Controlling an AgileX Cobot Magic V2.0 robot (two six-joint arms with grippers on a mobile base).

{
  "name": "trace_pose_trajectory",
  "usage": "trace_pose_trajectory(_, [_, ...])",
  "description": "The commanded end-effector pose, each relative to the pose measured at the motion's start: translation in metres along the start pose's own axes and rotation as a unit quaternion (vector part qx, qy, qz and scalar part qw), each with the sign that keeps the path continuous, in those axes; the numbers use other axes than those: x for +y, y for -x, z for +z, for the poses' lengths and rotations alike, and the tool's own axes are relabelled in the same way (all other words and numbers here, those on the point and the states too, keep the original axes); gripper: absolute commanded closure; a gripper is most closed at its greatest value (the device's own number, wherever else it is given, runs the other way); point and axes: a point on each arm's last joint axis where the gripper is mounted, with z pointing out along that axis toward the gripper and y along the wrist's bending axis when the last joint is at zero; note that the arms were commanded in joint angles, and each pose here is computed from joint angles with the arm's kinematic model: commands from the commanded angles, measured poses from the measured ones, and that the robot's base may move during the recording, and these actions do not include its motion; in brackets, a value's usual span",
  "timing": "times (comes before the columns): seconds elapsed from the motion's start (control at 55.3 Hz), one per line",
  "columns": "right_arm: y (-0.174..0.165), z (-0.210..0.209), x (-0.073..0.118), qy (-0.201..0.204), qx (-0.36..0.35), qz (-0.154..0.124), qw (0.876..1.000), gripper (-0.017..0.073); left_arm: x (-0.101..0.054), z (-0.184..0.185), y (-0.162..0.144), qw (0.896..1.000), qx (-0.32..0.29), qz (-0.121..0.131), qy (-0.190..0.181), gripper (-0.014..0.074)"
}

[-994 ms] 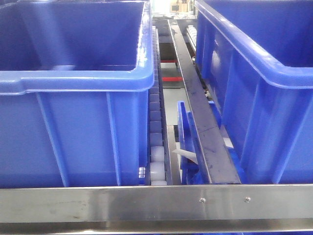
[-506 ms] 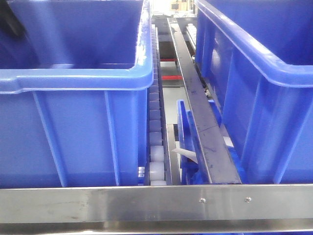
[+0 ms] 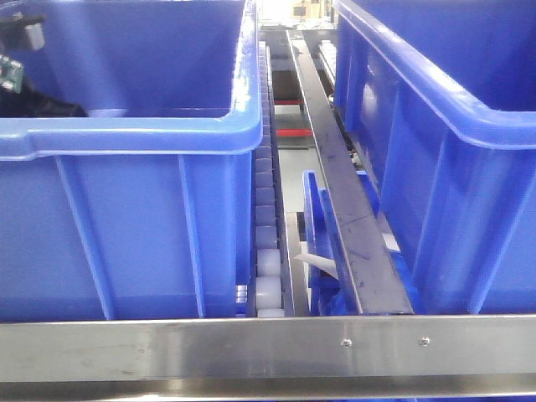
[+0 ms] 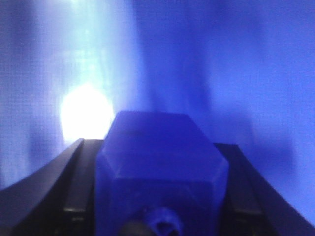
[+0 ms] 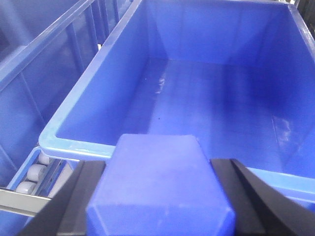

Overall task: Pick and sort blue part to right shelf
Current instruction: 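Lower the left gripper into a blue bin and release its part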

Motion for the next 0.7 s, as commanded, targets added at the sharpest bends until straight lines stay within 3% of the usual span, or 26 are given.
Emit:
trace_pose_trajectory(0.0, [0.015,-0.002,0.001,0.003,-0.048,-0.009,0.999,0.0217,-0.002,-0.012,0.015,0.999,-0.042,-0.006,-0.002,0.0232])
trace_pose_trajectory(0.289, [0.015,-0.002,0.001,0.003,-0.048,-0.009,0.999,0.0217,-0.002,-0.014,0.015,0.999,-0.039,-0.005,-0.003,-0.0017])
trace_pose_trajectory(0.488, [0.015,-0.002,0.001,0.003,-0.048,-0.009,0.999,0.0217,-0.005,-0.039,0.019,0.999,-0.050,-0.003,-0.009,-0.0015])
trace_pose_trajectory(0.687, [0.015,-0.002,0.001,0.003,-0.048,-0.009,0.999,0.0217,-0.011,-0.100,0.028,0.994,-0.109,0.003,-0.017,0.0004])
